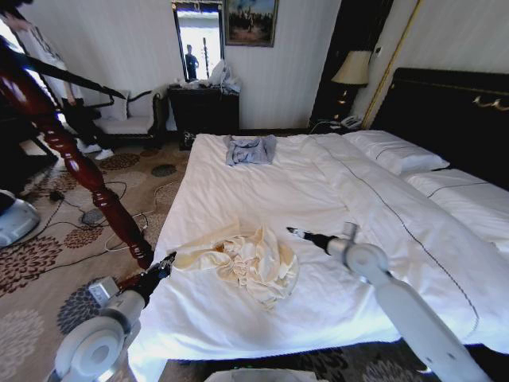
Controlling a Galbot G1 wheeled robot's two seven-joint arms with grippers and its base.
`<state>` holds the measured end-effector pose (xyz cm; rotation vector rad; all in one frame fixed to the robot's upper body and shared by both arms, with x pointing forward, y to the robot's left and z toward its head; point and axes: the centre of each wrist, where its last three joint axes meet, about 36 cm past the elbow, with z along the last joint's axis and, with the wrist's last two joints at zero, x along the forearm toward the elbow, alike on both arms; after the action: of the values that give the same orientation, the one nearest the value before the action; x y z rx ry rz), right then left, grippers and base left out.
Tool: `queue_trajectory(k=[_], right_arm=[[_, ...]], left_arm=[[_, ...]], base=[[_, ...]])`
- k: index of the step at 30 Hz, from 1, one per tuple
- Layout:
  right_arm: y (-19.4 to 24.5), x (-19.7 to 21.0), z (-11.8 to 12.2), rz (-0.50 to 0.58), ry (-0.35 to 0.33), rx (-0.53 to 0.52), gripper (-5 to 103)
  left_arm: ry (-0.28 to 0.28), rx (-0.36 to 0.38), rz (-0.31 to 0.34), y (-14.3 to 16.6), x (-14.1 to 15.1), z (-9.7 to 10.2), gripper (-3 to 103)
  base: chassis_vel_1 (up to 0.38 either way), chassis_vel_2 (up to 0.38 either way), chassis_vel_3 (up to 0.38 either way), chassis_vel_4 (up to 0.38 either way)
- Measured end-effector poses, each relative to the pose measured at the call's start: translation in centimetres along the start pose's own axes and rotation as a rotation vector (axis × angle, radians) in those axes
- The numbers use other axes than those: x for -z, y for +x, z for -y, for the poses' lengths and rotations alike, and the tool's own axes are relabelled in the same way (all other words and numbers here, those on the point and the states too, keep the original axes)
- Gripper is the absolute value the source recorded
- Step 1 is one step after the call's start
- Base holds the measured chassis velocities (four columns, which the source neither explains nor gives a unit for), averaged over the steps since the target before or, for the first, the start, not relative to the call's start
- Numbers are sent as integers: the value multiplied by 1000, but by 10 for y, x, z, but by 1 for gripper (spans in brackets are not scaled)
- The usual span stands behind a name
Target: Pick up the clothes from the bed and hang them on the clothes hanger.
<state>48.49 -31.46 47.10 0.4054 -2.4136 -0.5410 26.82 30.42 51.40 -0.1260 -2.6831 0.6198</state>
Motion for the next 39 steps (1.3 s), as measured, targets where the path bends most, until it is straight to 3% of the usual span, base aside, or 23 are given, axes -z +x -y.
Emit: queue_trajectory(k=[10, 12, 14, 15, 18, 19, 20, 22, 27, 32, 34, 36, 39], right_arm=[[-36, 9, -2, -36, -4, 6, 101], [-40, 9, -4, -39, -12, 18, 96], [-43, 9, -8, -50, -15, 31, 86], [-43, 9, -8, -50, -15, 31, 86], [-48, 3, -10, -71, -7, 35, 70], [-50, 2, -11, -78, -5, 36, 70], [-52, 0, -12, -87, -2, 37, 58], [-53, -1, -12, -90, -1, 37, 58], [-54, 0, -14, -85, -1, 44, 42], [-49, 10, -19, -64, -5, 67, 15], [-48, 11, -20, -62, -4, 71, 15], [-44, 9, -23, -64, 3, 78, 5], [-39, 6, -26, -63, 4, 90, 1]], left_arm=[[13, -8, 7, -2, 1, 0, 1], [12, -8, 5, -3, 1, 0, 1], [13, -5, 4, -3, 0, -2, 1], [13, -5, 4, -3, 0, -2, 1], [14, -7, 5, -4, 0, -2, 1], [15, -8, 5, -4, 0, -2, 1], [14, -8, 5, -5, 0, -3, 1], [14, -7, 6, -5, 0, -3, 1], [16, -3, 8, -5, 0, -5, 1], [22, 3, 6, -6, -1, -8, 1], [23, 3, 6, -6, -1, -8, 1], [25, 2, 7, -7, -1, -8, 1], [27, 2, 7, -7, -1, -8, 1]], base=[[0, 0, 0, 0], [0, 0, 0, 0], [0, 0, 0, 0], [0, 0, 0, 0], [0, 0, 0, 0], [0, 0, 0, 0], [0, 0, 0, 0], [0, 0, 0, 0], [0, 0, 0, 0], [0, 0, 0, 0], [0, 0, 0, 0], [0, 0, 0, 0], [0, 0, 0, 0]])
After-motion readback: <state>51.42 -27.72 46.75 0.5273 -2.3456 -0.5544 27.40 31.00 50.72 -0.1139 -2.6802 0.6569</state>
